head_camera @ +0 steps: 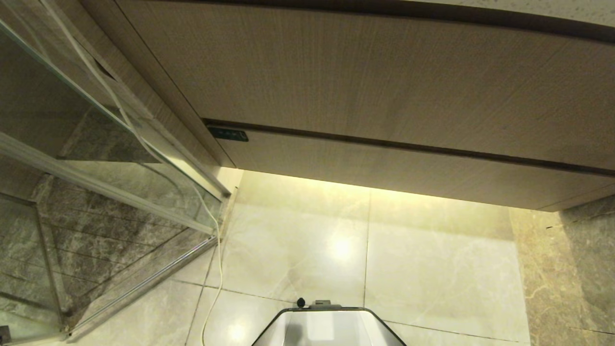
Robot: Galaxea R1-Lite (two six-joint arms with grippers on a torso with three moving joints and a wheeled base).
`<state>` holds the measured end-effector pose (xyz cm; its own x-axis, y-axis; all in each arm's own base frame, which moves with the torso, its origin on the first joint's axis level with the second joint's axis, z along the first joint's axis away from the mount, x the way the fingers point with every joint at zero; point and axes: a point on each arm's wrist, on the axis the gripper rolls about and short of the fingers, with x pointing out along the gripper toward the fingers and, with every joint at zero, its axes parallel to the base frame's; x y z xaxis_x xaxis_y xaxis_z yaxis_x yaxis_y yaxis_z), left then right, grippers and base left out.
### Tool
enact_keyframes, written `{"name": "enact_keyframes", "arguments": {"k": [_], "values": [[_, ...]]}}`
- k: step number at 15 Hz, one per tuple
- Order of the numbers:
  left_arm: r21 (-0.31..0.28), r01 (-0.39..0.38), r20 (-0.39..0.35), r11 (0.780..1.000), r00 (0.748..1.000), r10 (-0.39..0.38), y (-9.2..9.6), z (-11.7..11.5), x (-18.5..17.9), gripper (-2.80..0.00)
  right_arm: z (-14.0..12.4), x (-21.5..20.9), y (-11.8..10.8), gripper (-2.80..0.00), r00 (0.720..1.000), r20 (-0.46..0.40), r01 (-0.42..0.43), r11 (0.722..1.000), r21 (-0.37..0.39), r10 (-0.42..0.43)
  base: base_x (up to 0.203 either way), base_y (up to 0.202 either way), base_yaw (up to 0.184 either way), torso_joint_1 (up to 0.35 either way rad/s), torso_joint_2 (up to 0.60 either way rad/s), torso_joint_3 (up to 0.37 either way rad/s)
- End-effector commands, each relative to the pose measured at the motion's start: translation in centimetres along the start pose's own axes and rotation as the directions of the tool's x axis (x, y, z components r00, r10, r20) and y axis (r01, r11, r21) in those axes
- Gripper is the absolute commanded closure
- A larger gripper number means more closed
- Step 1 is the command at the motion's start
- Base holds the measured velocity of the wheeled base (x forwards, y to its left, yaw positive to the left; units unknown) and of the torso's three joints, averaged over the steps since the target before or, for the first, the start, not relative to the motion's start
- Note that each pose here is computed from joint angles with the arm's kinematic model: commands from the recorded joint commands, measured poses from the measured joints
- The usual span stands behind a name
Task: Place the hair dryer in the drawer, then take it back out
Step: Pull open the drawer
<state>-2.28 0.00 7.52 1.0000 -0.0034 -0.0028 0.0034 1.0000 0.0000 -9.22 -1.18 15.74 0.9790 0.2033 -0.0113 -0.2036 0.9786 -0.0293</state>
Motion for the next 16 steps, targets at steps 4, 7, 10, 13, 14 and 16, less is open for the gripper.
{"name": "enact_keyframes", "arguments": {"k": [4,7,10,13,14,16], "values": [[0.0,0.0,-0.002,1.0,1.0,0.0,0.0,0.0,0.0,0.0,4.1,1.3,-0.3,0.0,0.991,0.133,-0.017,1.0,-0.012,0.018,0.0,0.0,0.0,0.0,0.0,0.0],[0.0,0.0,-0.002,1.0,1.0,0.0,0.0,0.0,0.0,0.0,6.6,4.4,-0.6,0.0,0.999,0.034,-0.029,0.999,-0.028,0.03,0.0,0.0,0.0,0.0,0.0,0.0],[0.0,0.0,-0.001,1.0,1.0,0.0,0.0,0.0,0.0,0.0,7.9,7.6,-0.7,0.0,0.991,-0.087,-0.109,0.992,-0.065,0.104,0.0,0.0,0.0,0.0,0.0,0.0],[0.0,0.0,-0.001,1.0,1.0,0.0,0.0,0.0,0.0,0.0,7.8,11.7,-0.6,0.0,0.953,-0.255,-0.221,0.954,-0.205,0.166,0.0,0.0,0.0,0.0,0.0,0.0],[0.0,0.0,-0.002,1.0,1.0,0.0,0.0,0.0,0.0,0.0,7.5,13.0,-0.5,0.0,0.936,-0.307,-0.263,0.922,-0.283,0.172,0.0,0.0,0.0,0.0,0.0,0.0],[0.0,0.0,-0.002,1.0,1.0,0.0,0.0,0.0,0.0,0.0,7.0,15.4,-0.5,0.0,0.898,-0.4,-0.344,0.861,-0.376,0.184,0.0,0.0,0.0,0.0,0.0,0.0]]}}
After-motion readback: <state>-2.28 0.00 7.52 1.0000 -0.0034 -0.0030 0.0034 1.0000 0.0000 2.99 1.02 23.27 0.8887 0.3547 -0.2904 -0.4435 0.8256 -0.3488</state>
